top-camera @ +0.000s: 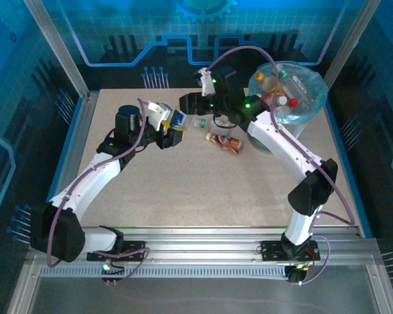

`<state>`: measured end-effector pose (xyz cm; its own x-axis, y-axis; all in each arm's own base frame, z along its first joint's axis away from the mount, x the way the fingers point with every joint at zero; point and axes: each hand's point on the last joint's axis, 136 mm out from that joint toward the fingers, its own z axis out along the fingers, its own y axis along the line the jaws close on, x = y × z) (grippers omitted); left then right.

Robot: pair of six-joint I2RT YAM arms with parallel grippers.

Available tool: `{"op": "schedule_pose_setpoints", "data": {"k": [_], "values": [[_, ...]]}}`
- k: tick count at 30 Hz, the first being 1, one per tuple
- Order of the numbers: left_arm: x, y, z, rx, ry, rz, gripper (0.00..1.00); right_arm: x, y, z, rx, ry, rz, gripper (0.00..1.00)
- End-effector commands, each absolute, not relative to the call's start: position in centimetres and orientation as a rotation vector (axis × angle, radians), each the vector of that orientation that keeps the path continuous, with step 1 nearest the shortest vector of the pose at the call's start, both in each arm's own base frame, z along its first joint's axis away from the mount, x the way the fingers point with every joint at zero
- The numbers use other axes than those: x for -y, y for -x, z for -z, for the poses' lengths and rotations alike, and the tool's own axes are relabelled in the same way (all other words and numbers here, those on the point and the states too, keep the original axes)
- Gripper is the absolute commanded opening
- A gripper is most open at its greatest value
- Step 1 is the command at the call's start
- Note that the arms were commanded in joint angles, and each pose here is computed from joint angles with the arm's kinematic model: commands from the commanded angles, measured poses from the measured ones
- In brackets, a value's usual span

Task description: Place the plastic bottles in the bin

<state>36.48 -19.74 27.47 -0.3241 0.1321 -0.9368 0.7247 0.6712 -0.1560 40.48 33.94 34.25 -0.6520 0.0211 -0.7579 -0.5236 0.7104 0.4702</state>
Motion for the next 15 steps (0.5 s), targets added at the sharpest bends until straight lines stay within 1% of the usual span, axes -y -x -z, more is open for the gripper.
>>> {"op": "schedule_pose_setpoints", "data": {"k": [1,4,5,7,8,10,15], "values": [[20.6,-35.2,-29.7,-1.716,-0.741,0.734,0.64,-33.0,-40.8,-35.8,-2.089,0.345,-0.902,0.53],[20.8,-34.9,-29.5,-1.719,-0.753,0.742,0.64,-32.8,-40.7,-35.7,-2.092,0.333,-0.897,0.52],[20.9,-34.9,-29.5,-1.721,-0.755,0.742,0.64,-32.7,-40.7,-35.7,-2.091,0.326,-0.895,0.51],[21.0,-34.8,-29.5,-1.718,-0.759,0.743,0.64,-32.5,-40.7,-35.6,-2.085,0.32,-0.892,0.43],[21.0,-34.7,-29.6,-1.715,-0.759,0.744,0.64,-32.5,-40.6,-35.6,-2.081,0.326,-0.895,0.35],[21.0,-34.7,-29.6,-1.714,-0.757,0.739,0.64,-32.5,-40.4,-35.7,-2.08,0.338,-0.895,0.25],[21.2,-34.6,-30.5,-1.69,-0.752,0.751,0.7,-31.7,-40.0,-36.8,-2.053,0.362,-0.856,0.18]]}}
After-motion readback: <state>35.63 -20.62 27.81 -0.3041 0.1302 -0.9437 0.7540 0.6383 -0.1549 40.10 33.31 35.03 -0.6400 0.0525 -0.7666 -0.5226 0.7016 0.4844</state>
